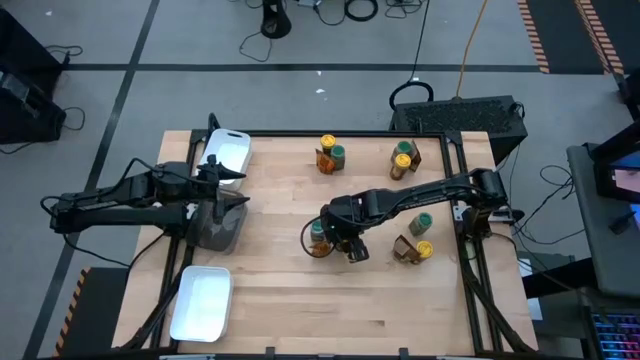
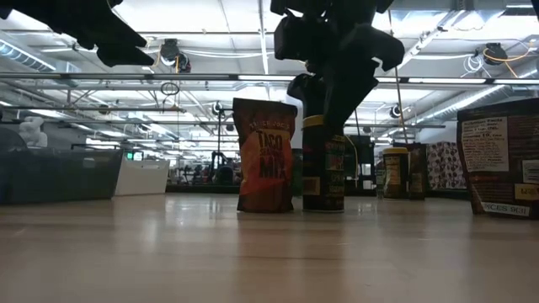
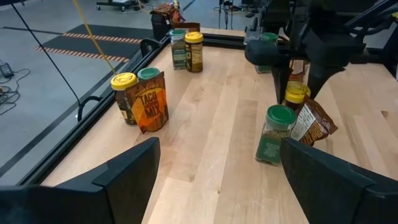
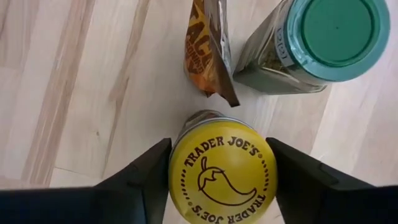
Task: Sort spices by type
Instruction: Put the bottom left yellow seasoning bottle into the top white bin
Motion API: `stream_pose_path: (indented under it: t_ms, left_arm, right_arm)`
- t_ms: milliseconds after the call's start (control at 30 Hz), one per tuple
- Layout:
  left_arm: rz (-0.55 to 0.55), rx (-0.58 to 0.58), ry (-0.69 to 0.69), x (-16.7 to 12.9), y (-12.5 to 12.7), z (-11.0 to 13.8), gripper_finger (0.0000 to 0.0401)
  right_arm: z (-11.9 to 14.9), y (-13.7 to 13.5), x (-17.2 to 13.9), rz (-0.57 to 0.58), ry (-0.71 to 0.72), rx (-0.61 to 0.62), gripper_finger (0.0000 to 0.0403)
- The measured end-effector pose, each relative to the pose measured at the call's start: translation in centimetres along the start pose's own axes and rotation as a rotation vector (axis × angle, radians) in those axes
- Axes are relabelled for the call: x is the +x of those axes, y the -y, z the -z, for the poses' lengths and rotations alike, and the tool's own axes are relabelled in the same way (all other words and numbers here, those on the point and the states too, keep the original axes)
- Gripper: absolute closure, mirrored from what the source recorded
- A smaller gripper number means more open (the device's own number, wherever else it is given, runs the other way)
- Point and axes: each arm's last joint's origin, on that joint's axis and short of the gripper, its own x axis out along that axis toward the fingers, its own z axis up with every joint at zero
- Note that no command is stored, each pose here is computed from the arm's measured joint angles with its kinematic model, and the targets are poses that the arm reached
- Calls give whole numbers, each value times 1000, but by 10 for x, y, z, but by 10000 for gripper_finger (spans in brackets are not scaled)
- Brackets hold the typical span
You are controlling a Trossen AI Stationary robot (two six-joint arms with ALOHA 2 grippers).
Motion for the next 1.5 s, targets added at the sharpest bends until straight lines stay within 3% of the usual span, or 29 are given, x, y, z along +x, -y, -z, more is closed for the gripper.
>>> stream_pose_path:
  t_ms: [200, 400, 667, 900, 1000, 1233, 1500]
  left_arm:
    - [0, -1, 0, 0, 0, 0, 67]
    - [0, -4, -2, 0, 0, 0, 67]
    - [-4, -12, 6, -2, 0, 0, 67]
    - [-153, -46, 20, -14, -5, -5, 67]
    - [-186, -59, 21, -16, -6, -5, 67]
    - [-196, -59, 20, -16, -6, -4, 67]
    - [-194, -36, 20, -17, -6, -6, 67]
  right_arm:
    - [1, 0, -13, 35, -84, -2, 200]
    - [-12, 4, -51, 110, -100, -40, 194]
    - [-38, 34, -117, 233, 89, -55, 195]
    - [-49, 91, -150, 344, 368, -37, 195]
    - [-55, 119, -147, 322, 508, -27, 195]
    - [-77, 174, -104, 328, 704, -48, 195]
    - [-105, 230, -54, 323, 901, 82, 195]
